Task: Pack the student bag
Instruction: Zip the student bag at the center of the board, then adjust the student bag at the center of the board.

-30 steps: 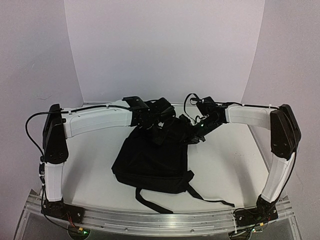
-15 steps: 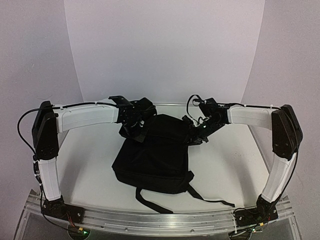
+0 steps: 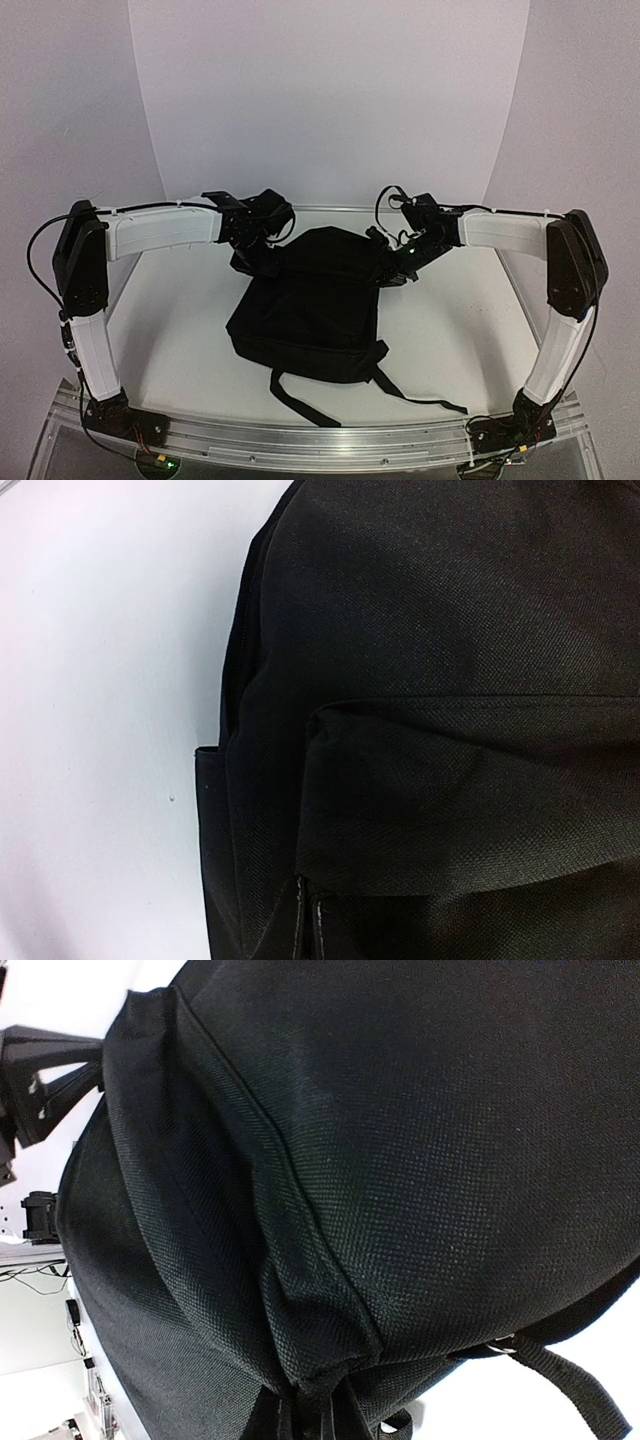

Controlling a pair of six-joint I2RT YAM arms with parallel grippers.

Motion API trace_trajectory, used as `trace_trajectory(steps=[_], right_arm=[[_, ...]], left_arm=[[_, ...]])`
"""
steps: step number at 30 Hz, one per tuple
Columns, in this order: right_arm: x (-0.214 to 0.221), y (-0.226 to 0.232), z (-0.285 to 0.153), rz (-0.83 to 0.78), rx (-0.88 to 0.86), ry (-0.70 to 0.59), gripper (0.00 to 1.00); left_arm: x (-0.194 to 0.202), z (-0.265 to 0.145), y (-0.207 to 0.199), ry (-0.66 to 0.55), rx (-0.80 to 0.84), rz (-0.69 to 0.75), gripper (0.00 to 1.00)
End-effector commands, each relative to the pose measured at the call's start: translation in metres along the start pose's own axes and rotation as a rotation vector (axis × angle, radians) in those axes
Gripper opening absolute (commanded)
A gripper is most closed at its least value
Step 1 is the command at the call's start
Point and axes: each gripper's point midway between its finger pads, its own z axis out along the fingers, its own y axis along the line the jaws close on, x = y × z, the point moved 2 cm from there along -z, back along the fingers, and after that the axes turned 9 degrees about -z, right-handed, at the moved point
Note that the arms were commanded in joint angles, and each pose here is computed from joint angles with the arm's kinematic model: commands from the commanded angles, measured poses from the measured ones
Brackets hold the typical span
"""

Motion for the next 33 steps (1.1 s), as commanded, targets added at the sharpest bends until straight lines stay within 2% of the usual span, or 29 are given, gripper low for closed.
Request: trace_trajectory(steps=[1, 3, 5, 7, 8, 10, 12, 16, 21, 26, 29, 33], right_arm=[[0.003, 0.007, -0.031, 0.028, -0.044, -0.02, 0.0], [0.002, 0.019, -0.032, 0.031, -0.104, -0.02, 0.08], [-0.004, 0.028, -0.039, 0.007, -0.127, -0.04, 0.27], [-0.013, 0.034, -0.049, -0.028, -0.117, -0.064, 0.44], [-0.018, 0.034, -0.055, -0.046, -0.099, -0.077, 0.58], [-0.03, 0.029, -0.068, -0.075, -0.04, -0.104, 0.73], [-0.046, 0.018, -0.08, -0.101, 0.024, -0.136, 0.81], [-0.079, -0.014, -0.09, -0.115, 0.159, -0.184, 0.88], [-0.114, -0.044, -0.076, -0.134, 0.246, -0.199, 0.94], [-0.134, -0.071, -0.05, -0.111, 0.253, -0.192, 0.94], [-0.137, -0.087, -0.029, -0.088, 0.239, -0.17, 0.94], [-0.126, -0.103, -0.007, -0.075, 0.227, -0.123, 0.88]], left_arm=[[-0.029, -0.01, 0.049, -0.066, -0.114, -0.059, 0.0], [-0.034, -0.014, 0.045, -0.074, -0.094, -0.063, 0.01], [-0.038, -0.027, 0.039, -0.09, -0.047, -0.089, 0.25], [-0.039, -0.048, 0.029, -0.123, 0.049, -0.114, 0.44], [-0.033, -0.055, 0.026, -0.128, 0.09, -0.126, 0.54], [-0.026, -0.077, 0.015, -0.153, 0.197, -0.142, 0.67], [-0.013, -0.093, 0.005, -0.165, 0.212, -0.121, 0.71], [0.031, -0.099, -0.015, -0.09, 0.202, -0.105, 0.74], [0.084, -0.097, -0.035, -0.013, 0.362, -0.202, 0.77], [0.121, -0.093, -0.044, 0.032, 0.414, -0.241, 0.8], [0.14, -0.078, -0.05, 0.08, 0.395, -0.251, 0.81], [0.155, -0.058, -0.057, 0.126, 0.404, -0.297, 0.8]])
